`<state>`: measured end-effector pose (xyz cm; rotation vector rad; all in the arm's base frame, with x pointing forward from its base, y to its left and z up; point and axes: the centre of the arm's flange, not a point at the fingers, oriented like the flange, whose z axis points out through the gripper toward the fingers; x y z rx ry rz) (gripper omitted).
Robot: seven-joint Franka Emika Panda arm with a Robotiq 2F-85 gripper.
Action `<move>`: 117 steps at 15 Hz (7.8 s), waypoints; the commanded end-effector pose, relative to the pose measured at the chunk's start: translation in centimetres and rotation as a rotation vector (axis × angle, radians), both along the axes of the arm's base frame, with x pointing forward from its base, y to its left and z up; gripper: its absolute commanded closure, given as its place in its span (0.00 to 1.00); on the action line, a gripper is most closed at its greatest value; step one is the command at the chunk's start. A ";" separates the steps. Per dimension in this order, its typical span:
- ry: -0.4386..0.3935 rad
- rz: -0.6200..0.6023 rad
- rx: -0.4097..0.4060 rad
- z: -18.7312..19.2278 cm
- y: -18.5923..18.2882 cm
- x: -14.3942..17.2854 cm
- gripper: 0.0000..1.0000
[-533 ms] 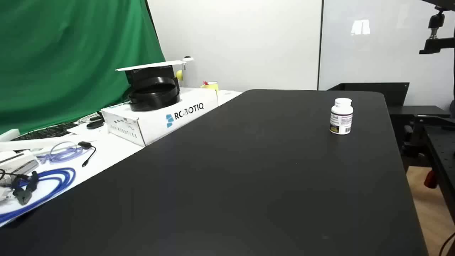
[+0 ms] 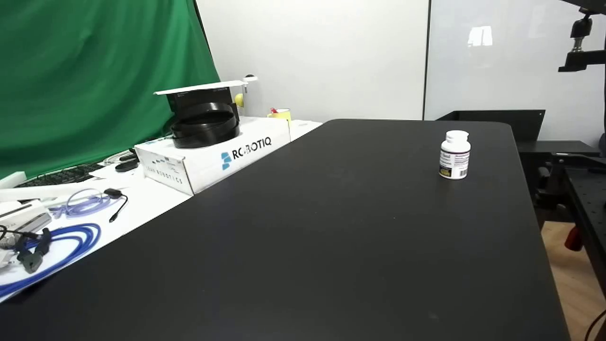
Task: Pick up the vial and move it forward
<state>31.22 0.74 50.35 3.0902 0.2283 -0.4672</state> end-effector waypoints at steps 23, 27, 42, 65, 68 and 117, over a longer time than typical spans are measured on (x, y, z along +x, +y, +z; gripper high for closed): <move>-0.348 -0.018 -0.039 -4.5 -18.6 6.8 0.00; -0.339 -0.019 -0.024 -8.6 -21.5 7.6 0.00; -0.344 -0.023 -0.035 -11.0 -19.4 7.1 0.00; -0.341 0.028 0.037 -26.6 -19.8 5.6 0.00; -0.343 0.040 0.040 -27.3 -19.5 5.8 0.00; -0.401 0.130 -0.006 -18.5 -10.9 21.6 0.56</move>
